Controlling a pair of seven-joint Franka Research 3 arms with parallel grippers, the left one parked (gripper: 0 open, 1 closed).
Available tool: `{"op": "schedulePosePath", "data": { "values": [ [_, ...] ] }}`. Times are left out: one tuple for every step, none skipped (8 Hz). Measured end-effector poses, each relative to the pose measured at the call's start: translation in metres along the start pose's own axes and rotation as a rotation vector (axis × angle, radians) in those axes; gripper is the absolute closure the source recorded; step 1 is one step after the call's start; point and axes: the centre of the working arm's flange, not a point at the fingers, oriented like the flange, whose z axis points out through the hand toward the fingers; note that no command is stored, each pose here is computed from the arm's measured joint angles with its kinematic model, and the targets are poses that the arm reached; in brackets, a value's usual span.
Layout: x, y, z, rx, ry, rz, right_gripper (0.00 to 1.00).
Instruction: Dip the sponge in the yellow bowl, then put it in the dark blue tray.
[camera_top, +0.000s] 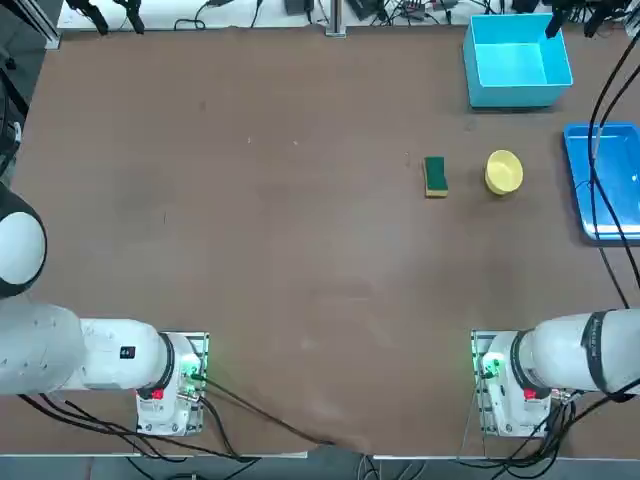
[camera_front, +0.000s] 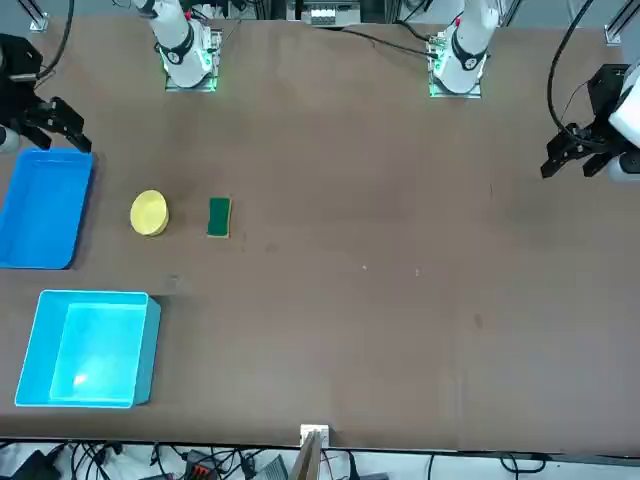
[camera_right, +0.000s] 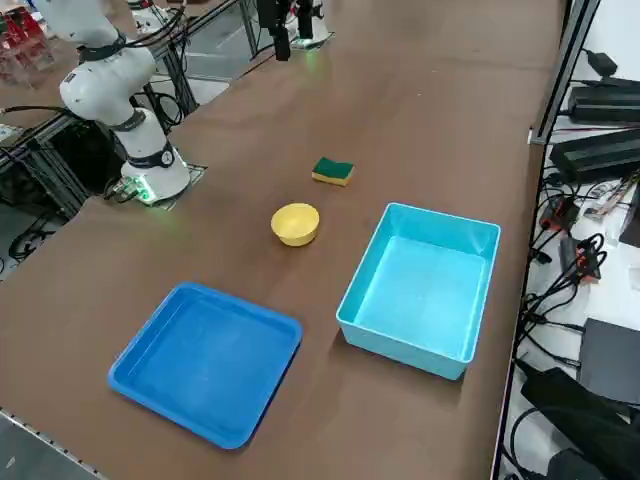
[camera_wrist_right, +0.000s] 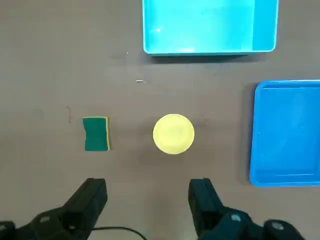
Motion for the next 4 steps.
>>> {"op": "schedulePosePath", "data": {
  "values": [
    [0.004, -0.009, 0.008, 0.000, -0.008, -0.015, 0.00],
    [0.010, -0.023, 0.023, 0.003, -0.007, -0.035, 0.00],
    [0.016, -0.036, 0.048, 0.017, -0.006, -0.048, 0.00],
    [0.020, -0.045, 0.077, 0.032, -0.007, -0.057, 0.00]
  ]
}}
